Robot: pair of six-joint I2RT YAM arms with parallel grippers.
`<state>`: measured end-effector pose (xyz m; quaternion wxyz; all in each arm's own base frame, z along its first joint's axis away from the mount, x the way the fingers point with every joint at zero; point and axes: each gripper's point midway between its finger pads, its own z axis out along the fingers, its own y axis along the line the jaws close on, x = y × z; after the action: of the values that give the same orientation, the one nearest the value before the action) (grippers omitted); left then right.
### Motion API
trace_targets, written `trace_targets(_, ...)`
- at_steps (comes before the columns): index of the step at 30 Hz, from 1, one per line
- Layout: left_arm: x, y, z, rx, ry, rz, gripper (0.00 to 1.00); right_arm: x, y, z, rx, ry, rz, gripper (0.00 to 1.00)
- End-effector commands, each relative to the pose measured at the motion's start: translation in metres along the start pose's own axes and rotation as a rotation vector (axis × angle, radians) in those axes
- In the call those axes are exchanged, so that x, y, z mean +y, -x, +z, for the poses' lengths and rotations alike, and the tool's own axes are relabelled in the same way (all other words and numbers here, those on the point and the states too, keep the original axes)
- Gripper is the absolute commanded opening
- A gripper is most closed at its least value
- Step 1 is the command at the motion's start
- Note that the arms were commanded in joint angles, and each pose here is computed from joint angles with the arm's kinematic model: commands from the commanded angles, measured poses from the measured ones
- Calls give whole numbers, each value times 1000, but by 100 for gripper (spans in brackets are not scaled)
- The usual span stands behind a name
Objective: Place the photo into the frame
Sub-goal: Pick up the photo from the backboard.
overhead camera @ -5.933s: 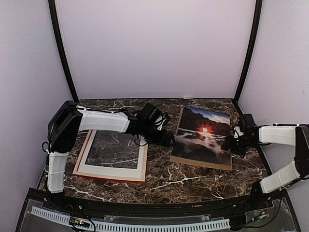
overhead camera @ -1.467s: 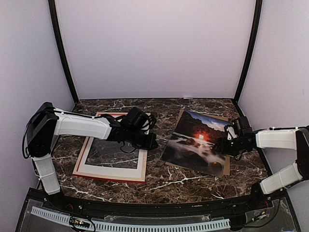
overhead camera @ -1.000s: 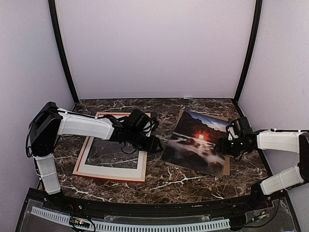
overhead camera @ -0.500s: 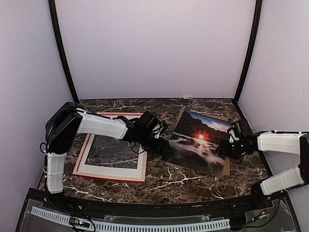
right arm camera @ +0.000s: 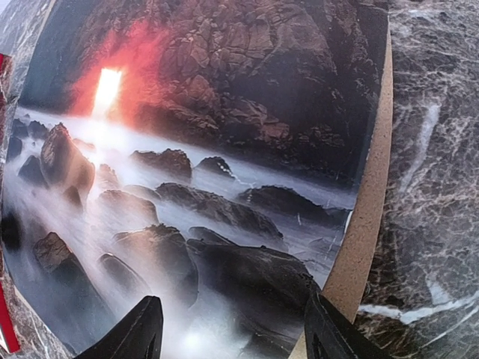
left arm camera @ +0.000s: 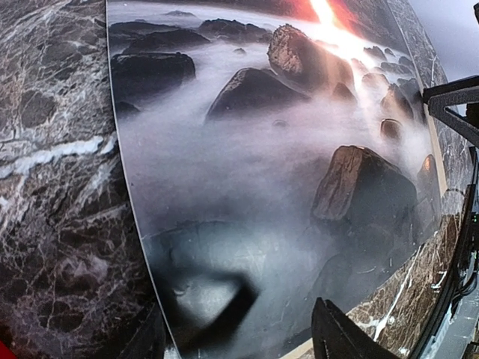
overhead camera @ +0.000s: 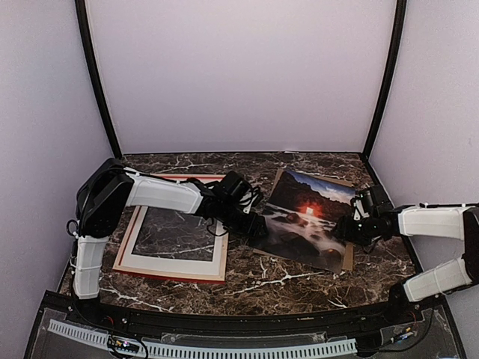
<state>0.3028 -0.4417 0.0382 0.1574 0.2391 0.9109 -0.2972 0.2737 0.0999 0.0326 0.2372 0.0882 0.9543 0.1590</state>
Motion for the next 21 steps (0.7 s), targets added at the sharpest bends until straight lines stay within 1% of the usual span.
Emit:
trace_targets(1, 1, -19, 2, 86, -5, -53, 68, 4, -18, 8, 51, 33, 12, 65)
trace_targets(7, -2, -20, -4, 102, -50, -102, 63, 2, -24, 10, 59, 30, 13, 65)
trace_targets(14, -9, -6, -20, 58, -144, -131, 55, -1, -28, 12, 64, 25, 14, 64)
trace_targets(21, -21, 7, -33, 20, -243, -143, 48, -2, -29, 12, 64, 21, 14, 64)
